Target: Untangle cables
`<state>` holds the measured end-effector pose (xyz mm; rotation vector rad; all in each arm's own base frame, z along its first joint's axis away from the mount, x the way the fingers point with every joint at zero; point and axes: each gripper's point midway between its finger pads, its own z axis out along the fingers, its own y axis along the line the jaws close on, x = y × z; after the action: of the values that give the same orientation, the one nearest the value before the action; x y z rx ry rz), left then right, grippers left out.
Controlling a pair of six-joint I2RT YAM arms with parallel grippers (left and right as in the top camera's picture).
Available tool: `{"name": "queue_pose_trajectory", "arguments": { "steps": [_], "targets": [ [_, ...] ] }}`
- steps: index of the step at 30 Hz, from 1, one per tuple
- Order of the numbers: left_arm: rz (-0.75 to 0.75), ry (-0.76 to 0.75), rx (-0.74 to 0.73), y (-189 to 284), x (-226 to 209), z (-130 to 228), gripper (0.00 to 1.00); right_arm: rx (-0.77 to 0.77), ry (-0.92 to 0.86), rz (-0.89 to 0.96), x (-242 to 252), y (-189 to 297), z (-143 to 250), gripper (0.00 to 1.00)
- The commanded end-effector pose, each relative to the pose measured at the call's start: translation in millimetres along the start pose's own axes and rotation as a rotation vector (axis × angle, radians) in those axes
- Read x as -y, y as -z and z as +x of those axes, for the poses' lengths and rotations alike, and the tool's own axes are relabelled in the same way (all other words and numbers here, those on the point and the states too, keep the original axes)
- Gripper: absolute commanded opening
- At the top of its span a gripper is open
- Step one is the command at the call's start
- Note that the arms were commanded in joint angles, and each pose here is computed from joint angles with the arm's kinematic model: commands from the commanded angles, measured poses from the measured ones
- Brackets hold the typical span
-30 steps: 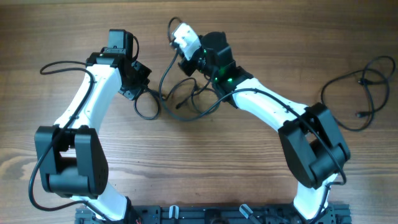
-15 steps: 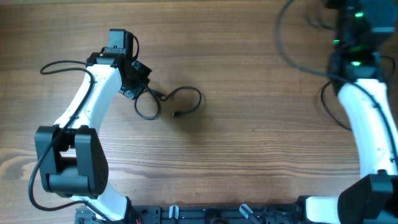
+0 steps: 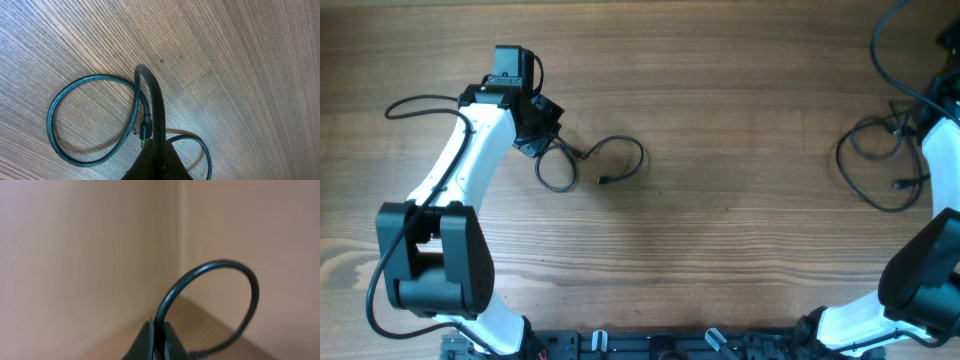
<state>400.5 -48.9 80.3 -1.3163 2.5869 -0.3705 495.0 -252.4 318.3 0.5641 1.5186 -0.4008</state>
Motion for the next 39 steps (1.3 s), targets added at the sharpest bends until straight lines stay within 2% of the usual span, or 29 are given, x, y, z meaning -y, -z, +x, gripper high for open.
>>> {"name": "queue_pose_trajectory", "arguments": {
  "steps": [1, 4, 6, 9, 10, 11, 12, 14, 16, 21, 23, 25, 27, 29, 31, 33, 34, 35, 37, 38, 39],
  "targets": [
    [-0.008, 0.011, 0.013, -3, 0, -4, 0.04, 0.173, -0.026, -0.172, -47, 26, -65, 0.04],
    [-0.006, 0.011, 0.014, -3, 0, -4, 0.04, 0.231, -0.044, -0.172, -50, 27, -76, 0.04],
    [-0.005, 0.011, 0.014, -3, 0, -4, 0.04, 0.221, -0.051, -0.128, -44, 15, -61, 0.04],
    [0.0, 0.01, 0.017, -3, 1, -5, 0.04, 0.136, -0.007, -0.108, -45, -19, 0, 0.04],
    [0.002, 0.01, 0.018, -3, 2, -5, 0.04, 0.069, 0.015, -0.102, -45, -36, 38, 0.11],
    [0.002, 0.01, 0.018, -3, 2, -5, 0.04, 0.002, 0.029, -0.097, -45, -48, 74, 0.49],
    [0.002, 0.01, 0.018, -3, 2, -5, 0.04, -0.065, 0.042, -0.095, -45, -55, 102, 1.0],
    [0.001, 0.006, 0.019, -3, 2, -5, 0.04, -0.23, 0.032, -0.108, -45, -58, 159, 1.0],
    [-0.004, 0.007, 0.027, -3, 1, -7, 0.04, -0.289, 0.003, -0.096, -43, -55, 175, 1.0],
    [-0.005, 0.006, 0.031, -3, 1, -7, 0.04, -0.388, 0.021, -0.1, -44, -42, 162, 1.0],
    [-0.005, 0.006, 0.031, -3, 1, -7, 0.04, -0.45, 0.016, -0.182, -64, -31, 152, 1.0],
    [-0.001, 0.003, 0.022, -3, 2, -5, 0.04, -0.482, -0.011, -0.334, -96, -12, 136, 1.0],
    [0.051, -0.101, -0.021, -4, 15, 6, 0.04, -0.493, -0.067, -0.665, -157, 29, 109, 1.0],
    [0.117, -0.215, -0.045, -3, 33, 19, 0.04, -0.511, -0.113, -0.922, -201, 72, 89, 1.0],
    [0.21, -0.312, -0.082, -1, 57, 39, 0.05, -0.581, -0.191, -1.109, -235, 113, 82, 1.0],
    [0.267, -0.346, -0.11, 1, 72, 54, 0.09, -0.667, -0.261, -1.292, -260, 153, 78, 1.0],
    [0.301, -0.368, -0.133, 3, 80, 64, 0.13, -0.721, -0.286, -1.329, -268, 167, 81, 1.0],
    [0.333, -0.393, -0.156, 5, 88, 77, 0.22, -0.774, -0.31, -1.325, -272, 174, 87, 1.0],
    [0.328, -0.418, -0.148, 4, 92, 85, 0.69, -0.802, -0.291, -1.349, -277, 185, 94, 1.0],
    [0.31, -0.419, -0.133, 3, 90, 84, 1.0, -0.788, -0.241, -1.37, -278, 190, 99, 1.0],
    [0.294, -0.417, -0.119, 2, 87, 82, 1.0, -0.791, -0.208, -1.378, -277, 194, 105, 1.0]
  ]
}}
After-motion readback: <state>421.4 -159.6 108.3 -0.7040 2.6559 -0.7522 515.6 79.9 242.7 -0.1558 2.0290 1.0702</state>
